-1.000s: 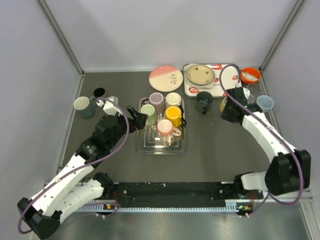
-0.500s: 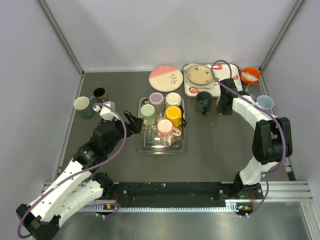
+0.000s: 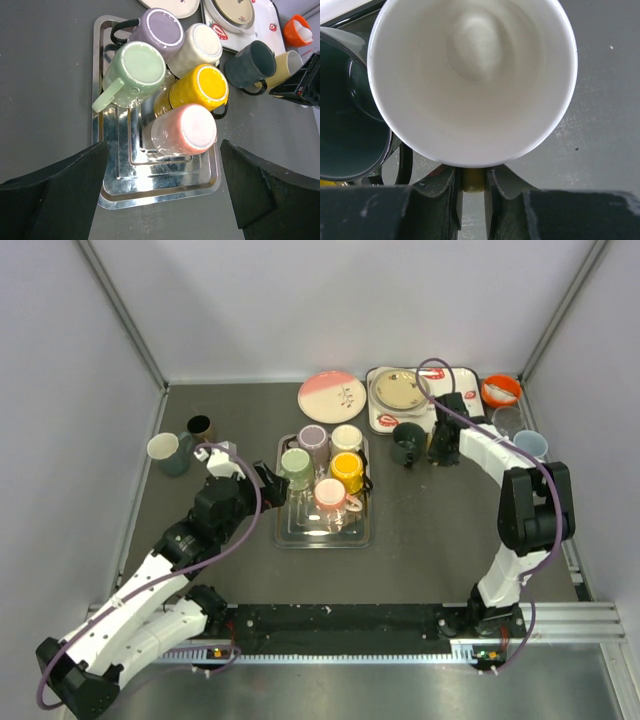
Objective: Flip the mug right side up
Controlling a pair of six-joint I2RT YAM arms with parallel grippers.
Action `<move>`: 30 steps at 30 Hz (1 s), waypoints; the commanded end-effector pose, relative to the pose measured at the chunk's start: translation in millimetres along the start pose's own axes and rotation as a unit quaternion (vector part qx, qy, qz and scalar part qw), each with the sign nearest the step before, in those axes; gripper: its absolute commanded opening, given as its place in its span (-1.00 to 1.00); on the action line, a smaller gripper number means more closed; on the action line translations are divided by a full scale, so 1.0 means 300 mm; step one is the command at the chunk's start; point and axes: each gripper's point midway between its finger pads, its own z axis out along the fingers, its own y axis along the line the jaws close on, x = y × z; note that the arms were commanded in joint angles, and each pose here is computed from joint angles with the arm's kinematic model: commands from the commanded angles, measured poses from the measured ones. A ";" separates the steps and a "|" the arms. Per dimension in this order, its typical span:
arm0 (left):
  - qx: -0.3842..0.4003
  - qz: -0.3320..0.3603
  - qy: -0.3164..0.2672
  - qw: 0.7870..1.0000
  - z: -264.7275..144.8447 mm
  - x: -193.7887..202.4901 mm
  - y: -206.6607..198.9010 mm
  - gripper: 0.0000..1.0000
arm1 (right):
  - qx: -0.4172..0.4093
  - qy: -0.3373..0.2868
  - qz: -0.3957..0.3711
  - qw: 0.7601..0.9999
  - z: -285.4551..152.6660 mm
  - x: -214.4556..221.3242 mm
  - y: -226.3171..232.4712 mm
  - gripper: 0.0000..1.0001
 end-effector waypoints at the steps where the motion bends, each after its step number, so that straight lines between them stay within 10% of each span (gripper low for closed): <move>1: 0.002 0.002 0.002 1.000 0.013 0.008 0.000 0.97 | -0.031 -0.047 0.010 0.998 -0.045 -0.114 0.046 -0.53; 8: -0.007 0.013 -0.001 1.000 0.015 0.003 0.011 0.97 | -0.047 -0.061 0.016 0.997 -0.138 -0.117 0.044 0.00; 18: -0.032 0.095 0.044 0.994 0.066 0.058 0.048 0.97 | -0.126 -0.118 -0.044 0.984 -0.479 0.005 0.047 0.11; 30: -0.044 0.057 0.139 0.988 0.137 0.193 0.029 0.83 | -0.389 -0.095 -0.270 0.875 -0.611 0.431 0.417 0.08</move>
